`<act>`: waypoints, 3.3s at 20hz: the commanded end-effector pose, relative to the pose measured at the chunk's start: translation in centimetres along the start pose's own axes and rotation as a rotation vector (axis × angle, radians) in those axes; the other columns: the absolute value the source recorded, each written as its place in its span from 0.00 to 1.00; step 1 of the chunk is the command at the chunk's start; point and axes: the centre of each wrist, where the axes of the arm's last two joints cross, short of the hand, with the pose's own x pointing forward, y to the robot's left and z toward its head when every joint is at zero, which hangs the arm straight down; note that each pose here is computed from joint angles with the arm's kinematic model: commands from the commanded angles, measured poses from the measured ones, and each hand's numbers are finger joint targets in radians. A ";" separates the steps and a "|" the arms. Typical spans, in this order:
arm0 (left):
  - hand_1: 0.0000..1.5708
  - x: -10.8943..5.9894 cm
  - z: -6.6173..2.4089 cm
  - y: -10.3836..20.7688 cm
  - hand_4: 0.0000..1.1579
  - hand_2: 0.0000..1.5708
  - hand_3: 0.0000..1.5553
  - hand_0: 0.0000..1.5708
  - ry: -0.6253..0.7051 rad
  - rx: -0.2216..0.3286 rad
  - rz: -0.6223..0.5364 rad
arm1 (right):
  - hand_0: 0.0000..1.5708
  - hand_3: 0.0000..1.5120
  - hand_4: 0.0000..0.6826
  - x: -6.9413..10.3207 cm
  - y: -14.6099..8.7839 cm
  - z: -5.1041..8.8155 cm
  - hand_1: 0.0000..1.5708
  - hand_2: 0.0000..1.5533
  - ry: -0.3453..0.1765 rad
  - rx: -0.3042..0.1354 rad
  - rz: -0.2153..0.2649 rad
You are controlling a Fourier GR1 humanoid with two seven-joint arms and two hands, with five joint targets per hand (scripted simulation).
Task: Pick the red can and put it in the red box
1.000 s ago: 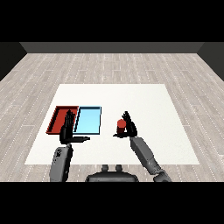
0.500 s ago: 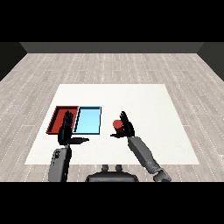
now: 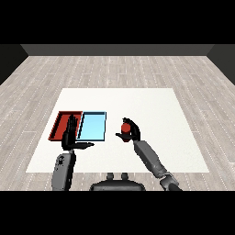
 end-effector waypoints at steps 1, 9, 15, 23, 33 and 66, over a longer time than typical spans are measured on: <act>0.00 0.5 0.77 0.3 0.00 0.00 0.00 0.00 -0.003 -0.018 -0.020 | 1.00 0.96 0.84 -0.8 -1.3 0.3 1.00 0.96 0.069 -0.042 0.086; 0.00 -0.1 0.78 1.8 0.00 0.00 0.00 0.00 0.001 0.001 -0.017 | 1.00 0.95 0.84 0.5 -0.5 0.0 1.00 0.96 0.094 -0.066 0.115; 0.00 -0.1 -0.05 0.8 0.00 0.00 0.00 0.00 0.002 0.018 -0.011 | 1.00 0.94 0.85 1.6 -1.4 -0.3 1.00 0.96 0.066 -0.057 0.121; 0.00 -0.1 1.04 0.9 0.00 0.00 0.00 0.00 -0.020 -0.041 -0.055 | 1.00 0.93 0.88 4.0 -1.0 -0.7 1.00 0.95 -0.034 -0.074 0.131; 0.00 -0.2 0.39 -1.8 0.00 0.00 0.00 0.00 0.009 -0.087 0.004 | 1.00 0.93 0.89 12.4 -2.6 0.2 1.00 0.95 -0.207 -0.069 0.160; 0.00 0.8 -2.66 -14.9 0.00 0.00 0.00 0.00 0.204 -0.387 0.155 | 1.00 0.93 0.96 16.0 3.8 0.3 1.00 0.95 -0.456 -0.033 0.131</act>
